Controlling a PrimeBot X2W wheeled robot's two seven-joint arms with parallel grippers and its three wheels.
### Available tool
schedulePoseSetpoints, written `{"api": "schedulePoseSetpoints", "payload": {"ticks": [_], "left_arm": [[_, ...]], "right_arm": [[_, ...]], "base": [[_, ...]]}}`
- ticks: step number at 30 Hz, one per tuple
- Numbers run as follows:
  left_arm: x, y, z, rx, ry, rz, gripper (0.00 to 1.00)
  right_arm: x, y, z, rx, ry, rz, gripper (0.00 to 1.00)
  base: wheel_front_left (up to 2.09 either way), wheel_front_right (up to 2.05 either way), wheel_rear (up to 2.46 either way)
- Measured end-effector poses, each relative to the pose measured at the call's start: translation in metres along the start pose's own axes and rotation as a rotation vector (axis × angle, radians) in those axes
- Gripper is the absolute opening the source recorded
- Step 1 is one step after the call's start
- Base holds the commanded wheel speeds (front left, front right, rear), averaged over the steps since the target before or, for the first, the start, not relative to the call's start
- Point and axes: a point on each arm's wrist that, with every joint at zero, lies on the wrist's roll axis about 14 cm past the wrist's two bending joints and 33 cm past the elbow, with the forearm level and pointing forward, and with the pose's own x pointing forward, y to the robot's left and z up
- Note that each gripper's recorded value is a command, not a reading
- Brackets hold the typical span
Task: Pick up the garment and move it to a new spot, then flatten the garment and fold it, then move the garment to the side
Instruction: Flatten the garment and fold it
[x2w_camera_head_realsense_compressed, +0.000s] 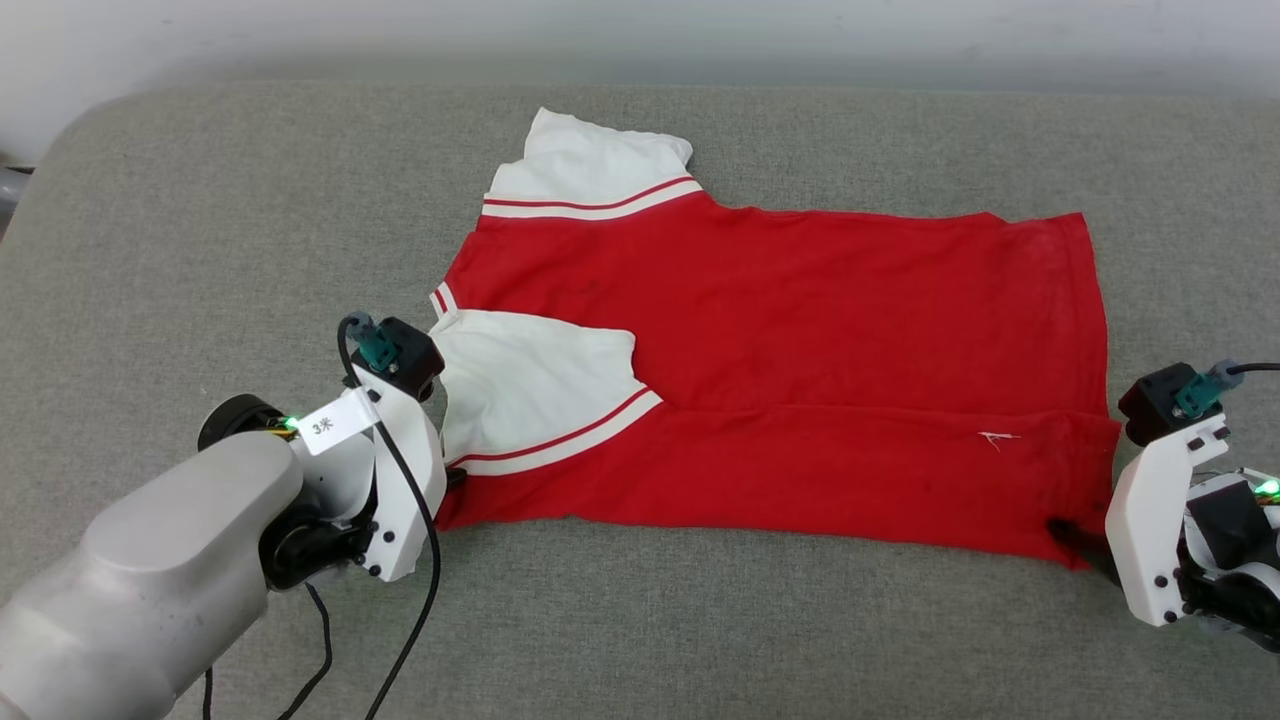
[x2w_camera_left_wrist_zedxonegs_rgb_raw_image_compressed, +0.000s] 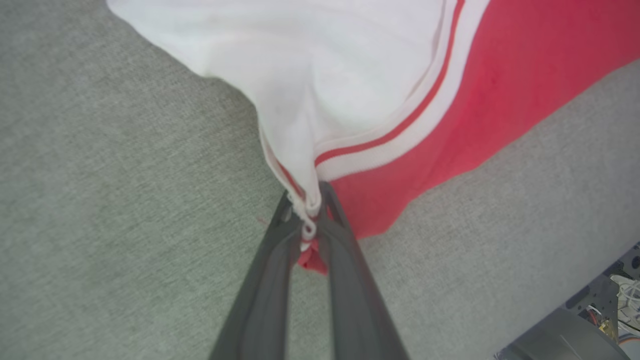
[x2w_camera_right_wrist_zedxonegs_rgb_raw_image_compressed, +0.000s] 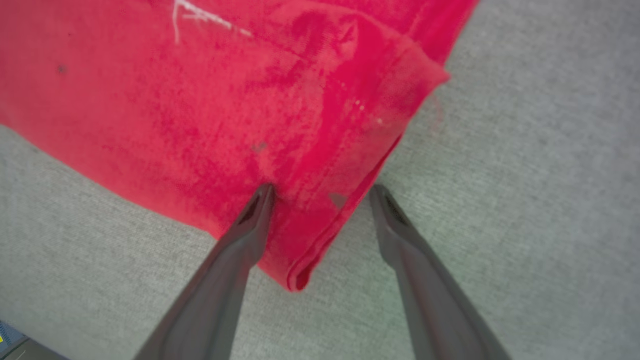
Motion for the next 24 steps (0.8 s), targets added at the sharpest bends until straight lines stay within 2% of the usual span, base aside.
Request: {"api": "schedulePoseSetpoints", "payload": {"ticks": [5,6,7,12,24], "left_arm": [[0.000,0.003,-0.001,0.002,-0.006,0.005,0.00],[0.000,0.003,-0.001,0.002,-0.008,0.006,0.00],[-0.001,0.003,-0.001,0.002,-0.013,0.006,0.00],[-0.007,0.000,-0.005,-0.004,-0.022,0.007,0.00],[-0.043,-0.013,-0.004,0.031,-0.067,-0.002,0.00]], "right_arm": [[0.004,0.001,-0.003,0.023,-0.015,0.008,1.00],[0.003,0.001,-0.002,0.025,-0.024,0.009,0.09],[0.002,0.002,-0.001,0.022,-0.038,0.008,0.00],[-0.009,0.003,0.010,0.022,-0.122,0.009,0.00],[-0.063,0.003,0.029,-0.032,-0.298,-0.011,0.00]], "base": [[0.00,0.00,0.00],[0.00,0.00,0.00],[0.00,0.00,0.00],[0.00,0.00,0.00],[0.00,0.00,0.00]]}}
